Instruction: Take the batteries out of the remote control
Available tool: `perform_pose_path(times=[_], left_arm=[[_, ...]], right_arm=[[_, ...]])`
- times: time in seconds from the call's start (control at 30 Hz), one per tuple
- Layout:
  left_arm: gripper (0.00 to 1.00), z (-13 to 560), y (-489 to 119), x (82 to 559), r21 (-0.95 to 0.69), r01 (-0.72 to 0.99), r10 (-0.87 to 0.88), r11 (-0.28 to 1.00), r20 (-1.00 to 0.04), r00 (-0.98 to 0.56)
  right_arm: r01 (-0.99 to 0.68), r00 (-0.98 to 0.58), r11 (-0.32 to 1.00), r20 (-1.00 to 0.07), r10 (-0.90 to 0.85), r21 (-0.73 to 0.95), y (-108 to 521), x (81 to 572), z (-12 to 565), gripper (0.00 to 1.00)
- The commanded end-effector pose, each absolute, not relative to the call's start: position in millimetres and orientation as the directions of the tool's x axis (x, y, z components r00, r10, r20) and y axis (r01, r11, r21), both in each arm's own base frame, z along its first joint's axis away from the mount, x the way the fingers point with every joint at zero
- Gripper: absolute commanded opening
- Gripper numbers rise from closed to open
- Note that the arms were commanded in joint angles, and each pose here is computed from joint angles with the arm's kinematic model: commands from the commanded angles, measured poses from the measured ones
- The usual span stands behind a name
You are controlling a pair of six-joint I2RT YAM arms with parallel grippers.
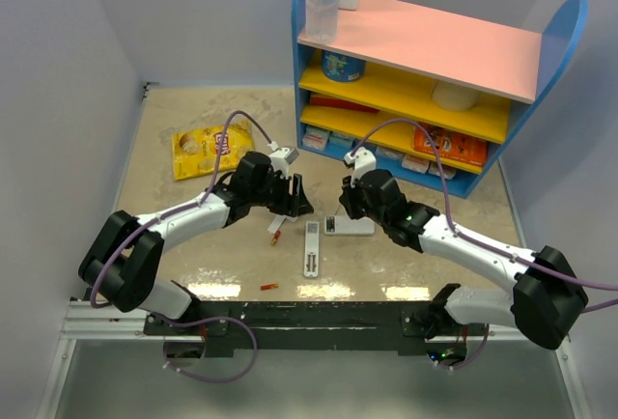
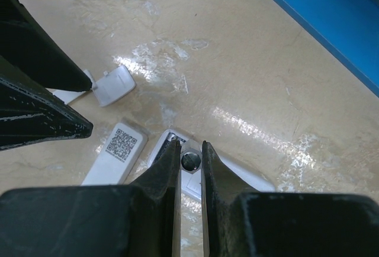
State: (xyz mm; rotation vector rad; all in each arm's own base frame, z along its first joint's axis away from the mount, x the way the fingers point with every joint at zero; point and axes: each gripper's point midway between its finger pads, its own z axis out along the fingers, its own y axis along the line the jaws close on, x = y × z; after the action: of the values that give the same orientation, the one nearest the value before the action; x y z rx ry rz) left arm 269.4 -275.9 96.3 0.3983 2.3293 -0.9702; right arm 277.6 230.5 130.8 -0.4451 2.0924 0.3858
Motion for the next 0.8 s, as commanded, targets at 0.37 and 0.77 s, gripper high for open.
perform_pose_path(times=[0.37,0.77], left_arm=[[0.59,94.6,-302.2,272.6,-0.552,0.525,0.111,0.648,-0.613,-0.782],[0.53,89.9,-336.1,272.4,-0.609,0.506,0.093,0.611,-0.579,-0.81]], right_arm=[[-0.405,-0.491,0.911,-0.86,-0.139,0.084,212.5,273.1,144.8,0.0],[-0.442,-0.457,0.877,-0.888,-0.041,0.187,219.4,261.0,181.8,0.0]])
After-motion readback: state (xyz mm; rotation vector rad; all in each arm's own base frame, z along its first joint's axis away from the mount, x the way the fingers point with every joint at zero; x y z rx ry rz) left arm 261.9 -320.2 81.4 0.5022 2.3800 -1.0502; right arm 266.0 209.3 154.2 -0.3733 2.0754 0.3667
